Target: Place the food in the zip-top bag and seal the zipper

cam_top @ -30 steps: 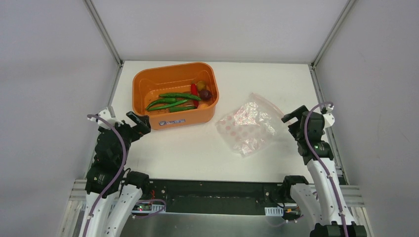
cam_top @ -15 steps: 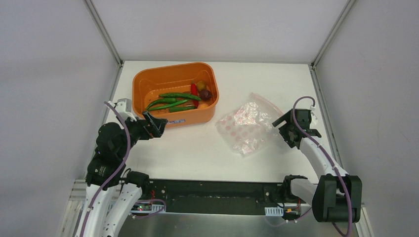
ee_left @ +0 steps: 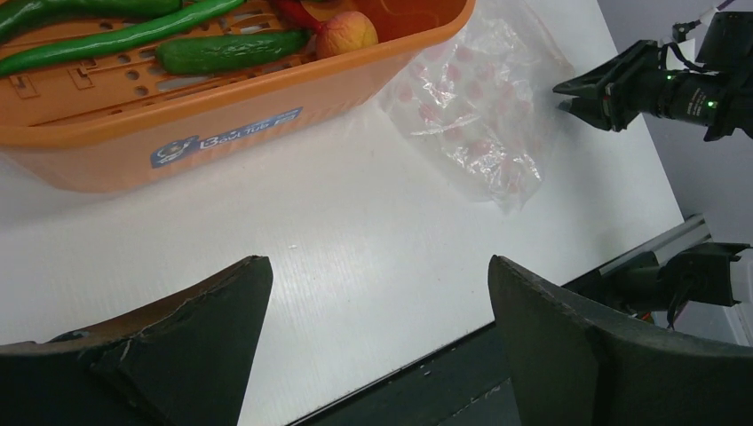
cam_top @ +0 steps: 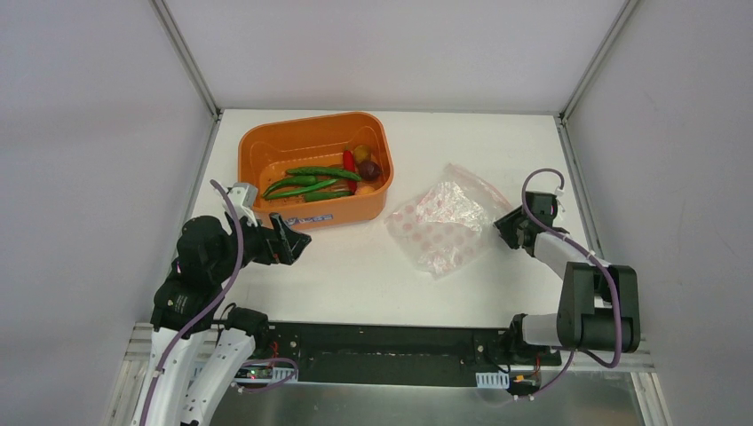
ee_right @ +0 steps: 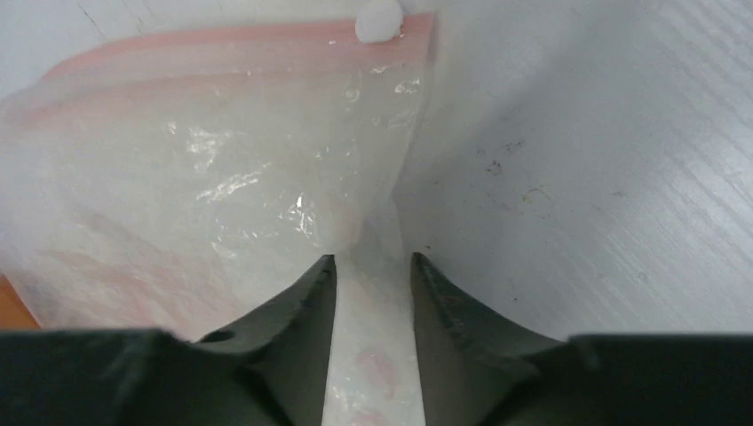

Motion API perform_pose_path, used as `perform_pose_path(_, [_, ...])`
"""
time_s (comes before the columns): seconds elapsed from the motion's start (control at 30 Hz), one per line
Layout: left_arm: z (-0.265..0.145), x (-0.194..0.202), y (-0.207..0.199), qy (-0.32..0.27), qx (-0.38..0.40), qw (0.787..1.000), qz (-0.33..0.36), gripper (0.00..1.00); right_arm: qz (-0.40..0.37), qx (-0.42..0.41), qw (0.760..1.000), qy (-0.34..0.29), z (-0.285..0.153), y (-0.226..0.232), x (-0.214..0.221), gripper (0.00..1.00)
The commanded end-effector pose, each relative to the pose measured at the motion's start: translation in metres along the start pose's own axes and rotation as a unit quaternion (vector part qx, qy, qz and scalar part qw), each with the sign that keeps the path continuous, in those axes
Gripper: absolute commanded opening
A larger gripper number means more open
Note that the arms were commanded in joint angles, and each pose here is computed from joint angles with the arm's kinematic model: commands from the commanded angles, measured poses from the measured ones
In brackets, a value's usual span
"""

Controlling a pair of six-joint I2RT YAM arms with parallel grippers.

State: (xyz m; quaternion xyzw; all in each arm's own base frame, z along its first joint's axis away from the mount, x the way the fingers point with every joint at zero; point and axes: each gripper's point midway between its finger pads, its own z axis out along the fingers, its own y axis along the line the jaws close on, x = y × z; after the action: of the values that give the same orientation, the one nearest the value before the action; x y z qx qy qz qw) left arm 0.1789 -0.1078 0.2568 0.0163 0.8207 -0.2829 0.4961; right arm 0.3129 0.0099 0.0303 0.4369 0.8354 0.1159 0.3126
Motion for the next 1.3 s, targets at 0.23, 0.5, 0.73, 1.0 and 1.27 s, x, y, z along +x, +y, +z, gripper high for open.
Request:
perform_pose_path(0.23, [-0.003, 0.003, -0.01, 0.014, 0.028, 0.999, 0.027, 0.93, -0.032, -0.091, 0.995, -0.01, -0.026, 0.023, -0.002, 0.0])
perform_pose_path(0.5, [0.013, -0.008, -0.031, 0.021, 0.056, 0.997, 0.056, 0.93, -0.082, -0.223, 0.969, -0.061, -0.096, 0.062, -0.015, 0.0])
perform_pose_path(0.73, [0.048, 0.002, -0.077, 0.064, 0.121, 0.987, 0.083, 0.92, -0.142, -0.364, 0.913, -0.114, -0.16, 0.095, -0.016, 0.0])
perform_pose_path(1.0, [0.067, 0.0, -0.124, 0.078, 0.164, 0.976, 0.119, 0.92, -0.244, -0.51, 0.814, -0.129, -0.251, 0.139, -0.007, 0.0])
perform_pose_path(1.27, [0.093, -0.004, -0.159, 0.075, 0.187, 0.973, 0.115, 0.92, -0.347, -0.613, 0.709, -0.029, -0.309, 0.141, 0.042, 0.0])
